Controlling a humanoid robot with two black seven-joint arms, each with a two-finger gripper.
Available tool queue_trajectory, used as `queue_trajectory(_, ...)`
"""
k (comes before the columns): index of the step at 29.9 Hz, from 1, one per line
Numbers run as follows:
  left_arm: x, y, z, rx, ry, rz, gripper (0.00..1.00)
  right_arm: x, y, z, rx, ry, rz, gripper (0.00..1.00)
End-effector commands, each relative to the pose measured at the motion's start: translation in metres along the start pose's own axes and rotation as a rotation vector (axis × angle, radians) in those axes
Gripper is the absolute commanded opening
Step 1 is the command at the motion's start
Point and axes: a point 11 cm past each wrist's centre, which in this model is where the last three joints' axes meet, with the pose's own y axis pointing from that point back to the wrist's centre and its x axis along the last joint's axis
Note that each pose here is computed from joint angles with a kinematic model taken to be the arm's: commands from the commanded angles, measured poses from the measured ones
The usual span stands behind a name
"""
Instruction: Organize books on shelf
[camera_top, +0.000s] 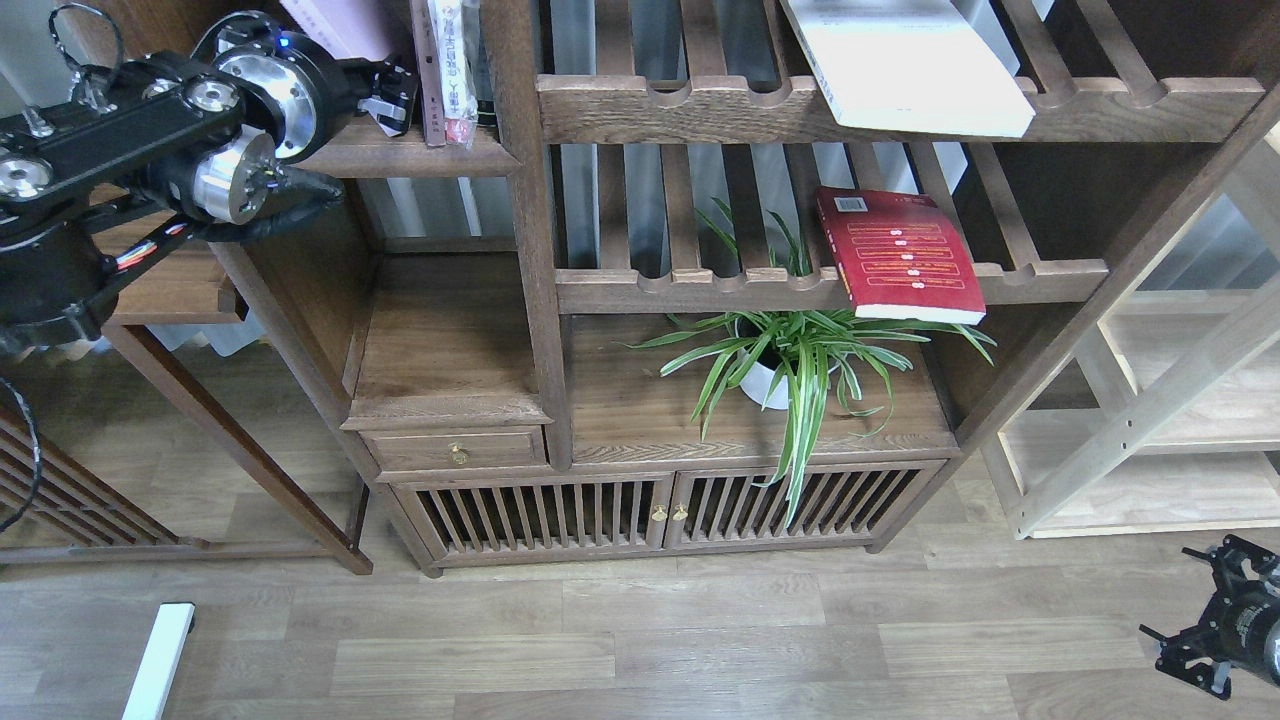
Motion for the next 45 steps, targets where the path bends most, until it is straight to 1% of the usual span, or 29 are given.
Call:
queue_trajectory(1, 0.000, 0.000, 0.001, -0.003, -0.005, 0.001, 0.26, 0.000, 0.001, 0.002, -0.004, 0.001, 0.001, 1.00)
queue_trajectory(2, -0.001, 0.000, 0.002, -0.002, -0.004, -0.001, 0.13, 0.000, 0.001, 0.002, -0.004, 0.001, 0.001, 1.00)
queue_trajectory(3, -0.001, 0.000, 0.001, 0.000, -0.005, 0.000, 0.06, 0.000, 0.001, 0.002, -0.004, 0.001, 0.001, 1.00)
queue_trajectory(4, -0.001, 0.000, 0.001, 0.003, -0.005, 0.000, 0.02, -0.001, 0.001, 0.002, -0.004, 0.001, 0.000, 1.00)
queue_trajectory(6, 0.000, 0.001, 0.001, 0.006, -0.005, 0.000, 0.00, -0.001, 0.001, 0.002, -0.003, 0.001, -0.001, 1.00)
queue_trajectory(12, 0.004, 0.003, 0.010, -0.010, 0.003, 0.006, 0.00, 0.000, 0.001, 0.001, -0.003, 0.000, 0.000, 1.00)
queue_trajectory(17, 0.017, 0.005, 0.014, -0.015, -0.002, 0.034, 0.01, -0.002, 0.001, 0.002, -0.004, 0.001, -0.001, 1.00)
queue_trajectory(21, 0.019, 0.006, 0.013, 0.006, -0.032, -0.004, 0.01, -0.002, 0.001, 0.002, -0.004, 0.001, -0.001, 1.00)
queue_trajectory(27, 0.007, 0.011, 0.012, 0.002, -0.064, -0.052, 0.02, -0.002, 0.001, 0.002, -0.004, 0.001, -0.001, 1.00)
queue_trajectory(34, -0.002, 0.011, 0.017, -0.010, -0.053, -0.071, 0.02, -0.002, 0.001, 0.002, -0.003, 0.000, -0.002, 1.00)
queue_trajectory(39, -0.007, 0.010, 0.013, 0.002, -0.053, -0.081, 0.03, -0.004, 0.002, 0.003, -0.006, 0.000, -0.006, 1.00)
queue_trajectory(42, -0.008, 0.010, 0.011, 0.004, -0.056, -0.084, 0.07, -0.004, 0.002, 0.004, -0.008, 0.002, -0.005, 1.00)
queue_trajectory(45, -0.007, 0.010, 0.011, 0.005, -0.055, -0.082, 0.16, -0.003, 0.002, 0.004, -0.007, 0.001, -0.004, 1.00)
